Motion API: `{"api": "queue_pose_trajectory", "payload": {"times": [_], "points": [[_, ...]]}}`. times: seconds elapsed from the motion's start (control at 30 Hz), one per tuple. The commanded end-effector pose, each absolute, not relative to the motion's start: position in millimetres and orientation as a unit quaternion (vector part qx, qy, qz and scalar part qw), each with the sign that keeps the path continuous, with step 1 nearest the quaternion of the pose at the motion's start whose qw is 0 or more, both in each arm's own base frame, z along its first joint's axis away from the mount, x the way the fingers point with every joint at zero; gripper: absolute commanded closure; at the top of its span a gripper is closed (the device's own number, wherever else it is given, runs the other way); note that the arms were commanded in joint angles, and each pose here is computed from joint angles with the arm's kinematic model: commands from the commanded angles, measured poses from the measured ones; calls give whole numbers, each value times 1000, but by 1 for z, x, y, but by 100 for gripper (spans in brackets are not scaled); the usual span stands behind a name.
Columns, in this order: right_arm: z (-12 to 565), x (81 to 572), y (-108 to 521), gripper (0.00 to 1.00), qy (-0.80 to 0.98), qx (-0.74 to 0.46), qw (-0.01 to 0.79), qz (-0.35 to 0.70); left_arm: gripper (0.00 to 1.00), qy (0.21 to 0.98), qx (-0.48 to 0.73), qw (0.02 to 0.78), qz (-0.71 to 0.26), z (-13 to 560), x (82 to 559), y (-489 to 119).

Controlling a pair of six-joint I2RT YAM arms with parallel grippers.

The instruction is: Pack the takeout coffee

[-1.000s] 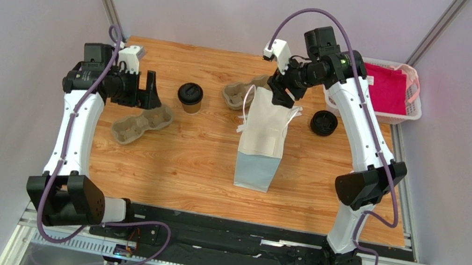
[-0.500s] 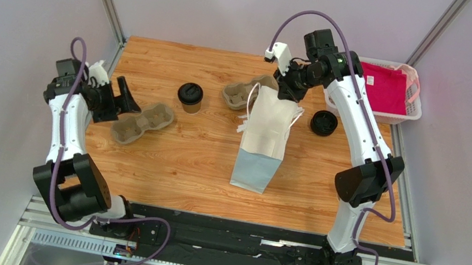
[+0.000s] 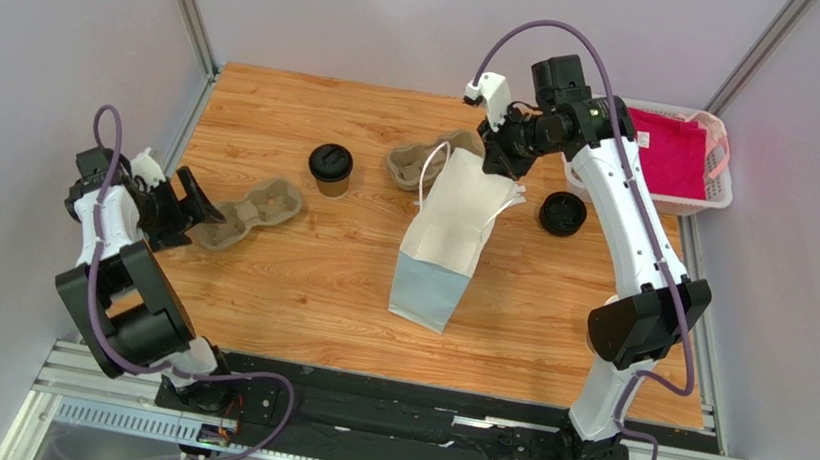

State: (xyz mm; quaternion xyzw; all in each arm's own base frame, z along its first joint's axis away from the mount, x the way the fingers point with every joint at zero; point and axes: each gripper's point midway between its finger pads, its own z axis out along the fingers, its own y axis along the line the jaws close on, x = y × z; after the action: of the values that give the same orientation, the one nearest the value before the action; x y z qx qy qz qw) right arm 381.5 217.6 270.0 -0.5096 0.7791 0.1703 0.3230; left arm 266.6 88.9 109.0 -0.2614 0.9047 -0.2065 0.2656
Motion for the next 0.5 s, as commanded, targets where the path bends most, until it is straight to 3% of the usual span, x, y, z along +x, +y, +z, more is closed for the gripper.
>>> {"api": "queue_pose_trajectory", "payload": {"times": [0.0, 0.27, 0.47], "points": [[307, 377, 223, 100, 758, -496, 384, 180, 9, 877, -311, 292, -220, 94, 277, 110], [312, 373, 221, 100, 744, -499, 407, 176, 17, 874, -324, 285, -225, 60, 282, 114], [304, 370, 221, 100, 763, -495, 373, 185, 30, 861, -329, 302, -242, 52, 294, 116]]}}
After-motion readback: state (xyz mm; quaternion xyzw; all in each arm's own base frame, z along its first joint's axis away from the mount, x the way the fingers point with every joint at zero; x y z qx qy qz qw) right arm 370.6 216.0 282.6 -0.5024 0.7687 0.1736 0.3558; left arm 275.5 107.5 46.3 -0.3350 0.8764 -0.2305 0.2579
